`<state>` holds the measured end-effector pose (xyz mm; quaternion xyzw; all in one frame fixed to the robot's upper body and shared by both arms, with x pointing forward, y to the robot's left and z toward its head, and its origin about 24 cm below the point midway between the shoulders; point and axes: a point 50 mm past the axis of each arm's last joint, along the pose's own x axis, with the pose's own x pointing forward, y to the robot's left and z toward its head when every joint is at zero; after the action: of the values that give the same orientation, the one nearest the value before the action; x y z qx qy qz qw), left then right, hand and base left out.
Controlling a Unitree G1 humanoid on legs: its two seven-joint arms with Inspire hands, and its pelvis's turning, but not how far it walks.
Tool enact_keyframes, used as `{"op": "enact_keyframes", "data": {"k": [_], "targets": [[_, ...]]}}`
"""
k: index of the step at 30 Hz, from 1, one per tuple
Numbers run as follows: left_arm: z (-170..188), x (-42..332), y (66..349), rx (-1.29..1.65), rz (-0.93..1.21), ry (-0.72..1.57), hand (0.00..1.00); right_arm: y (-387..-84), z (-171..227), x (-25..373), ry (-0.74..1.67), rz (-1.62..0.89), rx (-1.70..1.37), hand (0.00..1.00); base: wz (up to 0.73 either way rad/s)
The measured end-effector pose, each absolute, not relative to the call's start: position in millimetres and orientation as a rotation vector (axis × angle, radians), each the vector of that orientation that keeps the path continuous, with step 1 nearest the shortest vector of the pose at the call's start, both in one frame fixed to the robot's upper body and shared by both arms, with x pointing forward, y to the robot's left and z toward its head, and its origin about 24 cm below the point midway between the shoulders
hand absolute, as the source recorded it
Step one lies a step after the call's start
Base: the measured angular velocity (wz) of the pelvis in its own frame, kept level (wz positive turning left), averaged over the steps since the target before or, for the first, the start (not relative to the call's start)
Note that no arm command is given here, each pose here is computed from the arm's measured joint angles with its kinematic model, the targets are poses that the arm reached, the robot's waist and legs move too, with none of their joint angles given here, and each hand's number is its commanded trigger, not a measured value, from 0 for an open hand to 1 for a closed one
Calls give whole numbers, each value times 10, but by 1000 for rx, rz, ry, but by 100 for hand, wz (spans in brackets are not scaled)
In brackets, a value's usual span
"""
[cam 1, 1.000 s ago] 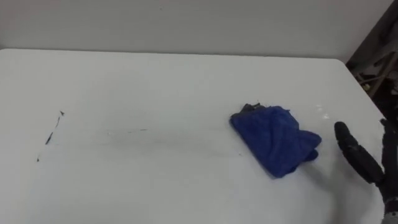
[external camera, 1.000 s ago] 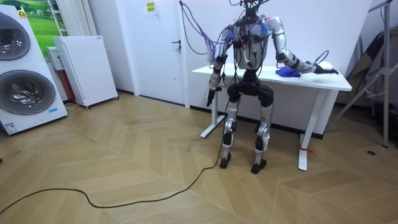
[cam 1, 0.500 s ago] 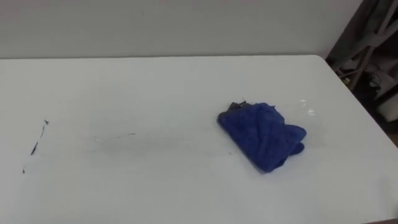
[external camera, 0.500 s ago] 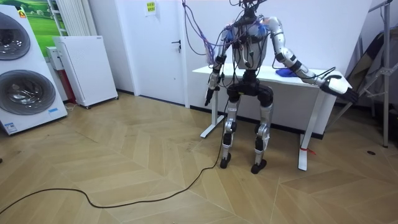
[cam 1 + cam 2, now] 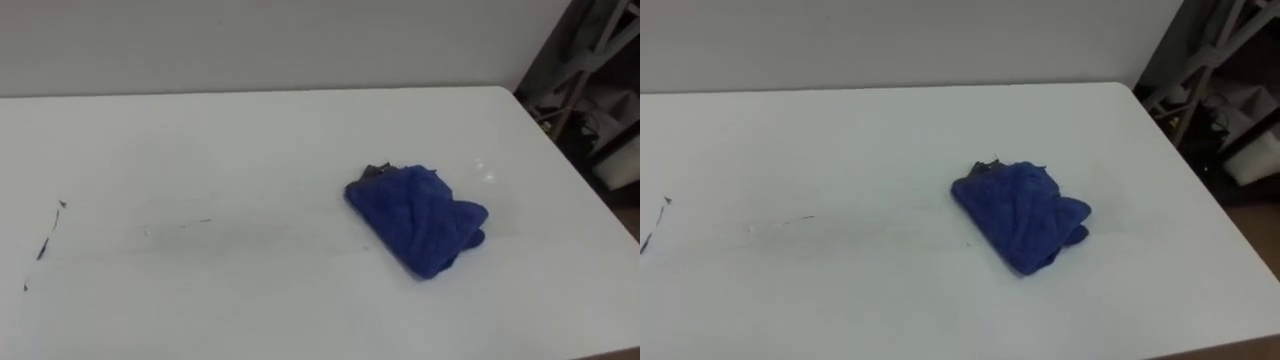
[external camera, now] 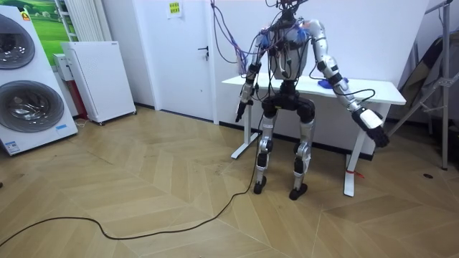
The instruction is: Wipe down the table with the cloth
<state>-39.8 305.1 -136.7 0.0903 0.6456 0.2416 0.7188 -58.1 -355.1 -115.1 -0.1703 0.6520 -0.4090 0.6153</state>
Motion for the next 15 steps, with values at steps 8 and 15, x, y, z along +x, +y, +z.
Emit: {"op": "enact_keyframes", "data": {"k": [8, 15], "targets": [[-1508, -335, 2782, 194, 409, 1480, 0, -3064, -1433, -450, 1584, -613, -384, 0, -6], [-1561, -334, 2633, 208, 384, 1491, 0, -2809, -1556, -82, 1514, -354, -438, 0, 2]]}}
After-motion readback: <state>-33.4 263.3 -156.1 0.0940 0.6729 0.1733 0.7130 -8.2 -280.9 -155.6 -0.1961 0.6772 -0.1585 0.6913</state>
